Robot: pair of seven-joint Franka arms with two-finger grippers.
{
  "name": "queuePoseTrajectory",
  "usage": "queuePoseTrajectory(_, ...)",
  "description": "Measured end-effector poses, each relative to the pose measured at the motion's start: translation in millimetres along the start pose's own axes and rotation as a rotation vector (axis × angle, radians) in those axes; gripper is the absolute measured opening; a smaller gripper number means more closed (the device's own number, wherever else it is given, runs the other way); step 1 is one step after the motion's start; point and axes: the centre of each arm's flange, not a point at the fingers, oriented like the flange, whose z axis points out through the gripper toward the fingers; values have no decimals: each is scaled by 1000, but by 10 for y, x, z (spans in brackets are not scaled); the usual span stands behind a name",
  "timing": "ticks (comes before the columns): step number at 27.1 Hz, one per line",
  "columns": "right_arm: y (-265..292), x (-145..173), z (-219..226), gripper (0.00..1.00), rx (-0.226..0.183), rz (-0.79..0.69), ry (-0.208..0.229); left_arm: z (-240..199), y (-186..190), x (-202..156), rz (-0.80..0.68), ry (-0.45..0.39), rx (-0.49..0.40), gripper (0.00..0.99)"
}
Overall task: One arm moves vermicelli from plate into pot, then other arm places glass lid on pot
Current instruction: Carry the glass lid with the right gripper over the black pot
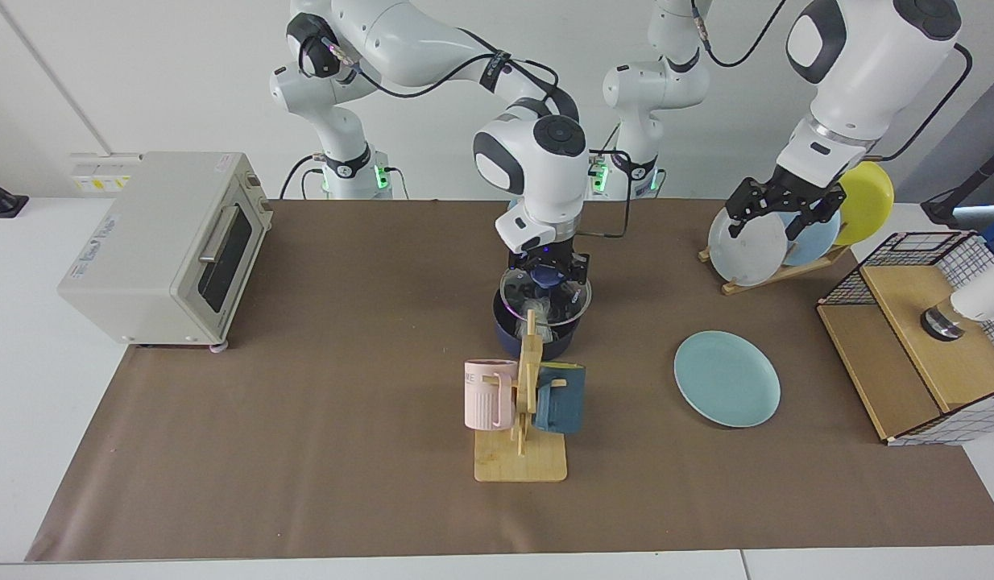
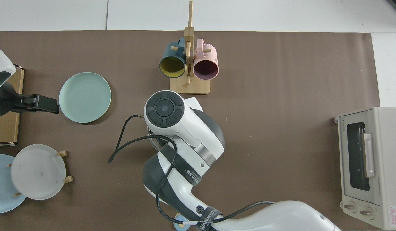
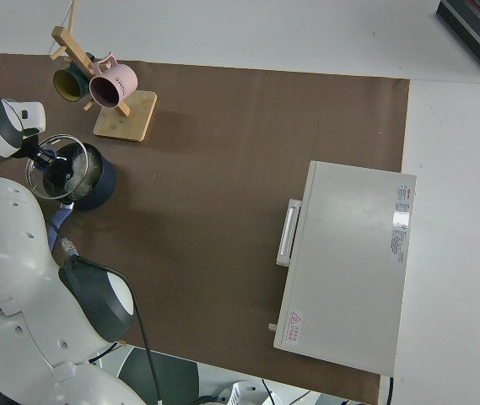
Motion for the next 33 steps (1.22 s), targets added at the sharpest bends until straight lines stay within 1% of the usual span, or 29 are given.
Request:
queuePoseTrajectory(6, 51, 159, 83, 436, -6, 24, -2, -9, 1, -4, 0, 2, 0, 991)
queuePoseTrajectory(16, 134, 335, 173, 436, -13, 52, -13, -18, 2, -8, 0, 3, 0, 991)
queuePoseTrajectory(25, 103, 298, 314, 436, -26, 87, -35, -30, 4, -14, 0, 5, 1, 991)
queuePoseTrajectory(30, 84, 275, 336, 436, -13, 103, -67, -31, 4, -14, 0, 5, 1, 991)
queuePoseTrajectory(33, 83, 274, 342, 436, -9, 109, -77, -31, 4, -15, 0, 6, 1, 991)
